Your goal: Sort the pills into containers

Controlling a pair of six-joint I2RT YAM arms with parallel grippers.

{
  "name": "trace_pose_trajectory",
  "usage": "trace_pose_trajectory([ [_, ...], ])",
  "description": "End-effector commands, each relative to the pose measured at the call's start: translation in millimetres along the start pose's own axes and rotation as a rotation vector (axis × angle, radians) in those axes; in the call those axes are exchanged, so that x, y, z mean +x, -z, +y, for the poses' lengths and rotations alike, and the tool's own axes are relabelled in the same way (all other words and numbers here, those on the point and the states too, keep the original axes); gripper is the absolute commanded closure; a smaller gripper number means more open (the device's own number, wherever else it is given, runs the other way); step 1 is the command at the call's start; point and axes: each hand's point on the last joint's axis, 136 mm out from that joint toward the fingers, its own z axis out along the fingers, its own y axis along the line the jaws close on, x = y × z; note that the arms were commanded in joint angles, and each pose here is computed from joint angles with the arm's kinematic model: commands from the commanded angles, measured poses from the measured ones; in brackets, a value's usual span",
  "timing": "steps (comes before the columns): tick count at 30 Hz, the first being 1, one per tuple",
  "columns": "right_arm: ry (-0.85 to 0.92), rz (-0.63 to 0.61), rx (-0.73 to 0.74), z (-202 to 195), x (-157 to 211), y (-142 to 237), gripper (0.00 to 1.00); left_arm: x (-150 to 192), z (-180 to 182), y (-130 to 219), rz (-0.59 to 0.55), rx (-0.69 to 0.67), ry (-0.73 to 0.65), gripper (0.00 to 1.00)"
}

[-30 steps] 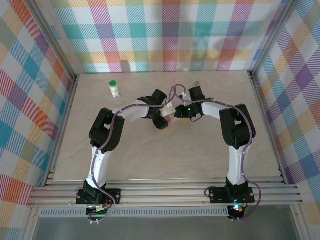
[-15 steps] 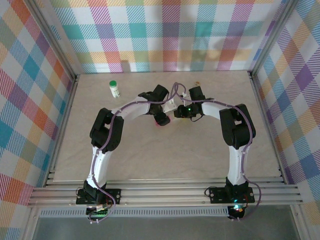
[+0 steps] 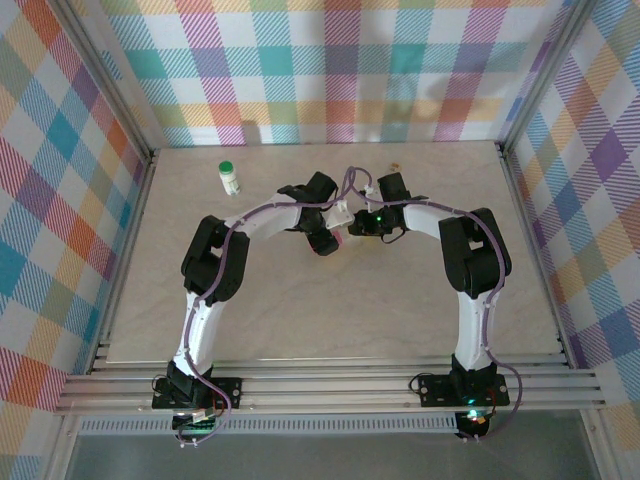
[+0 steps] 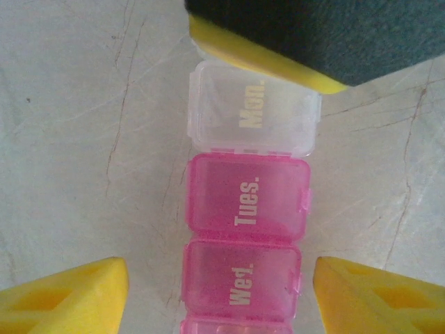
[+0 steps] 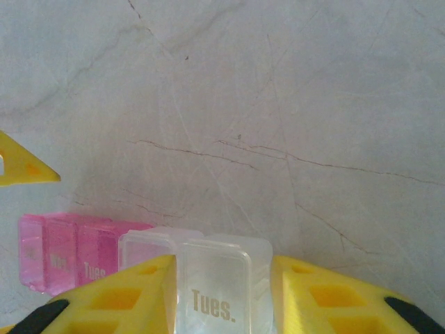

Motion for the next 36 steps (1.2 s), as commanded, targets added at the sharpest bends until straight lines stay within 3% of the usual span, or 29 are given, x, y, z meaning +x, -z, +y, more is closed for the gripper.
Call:
trace_pose_trajectory([
  [1, -0.073, 0.181, 0.109, -32.9, 57.0, -18.7, 0.62, 0.1, -4.3, -4.6, 0.022, 0.008, -0.03, 0.3],
  [6, -0.073, 0.182, 0.108, -32.8, 57.1, -19.0, 0.62, 1.8, -5.7, -6.5, 0.031, 0.014, -0.037, 0.32],
  [13, -0.074, 0.183, 0.114, -34.0, 57.2, -19.2, 0.62, 1.2, -7.6, -6.8, 0.039, 0.022, -0.049, 0.53],
  [16, -0.082, 0.185, 0.124, -36.1, 58.4, -19.8, 0.62, 1.2, -6.6, -5.1, 0.043, 0.023, -0.054, 0.58],
  [24, -0.083, 0.194, 0.164, -43.1, 60.1, -19.1, 0.63, 5.8, -17.9, 4.2, 0.043, 0.174, -0.023, 0.66],
  [30, -0.092, 0.208, 0.198, -49.3, 62.8, -20.4, 0.63, 12.5, -21.7, 8.5, 0.058, 0.311, 0.048, 0.67],
  [36, -0.086, 0.213, 0.214, -51.0, 63.2, -20.1, 0.63, 13.7, -9.9, 10.6, 0.037, 0.376, 0.165, 0.6],
])
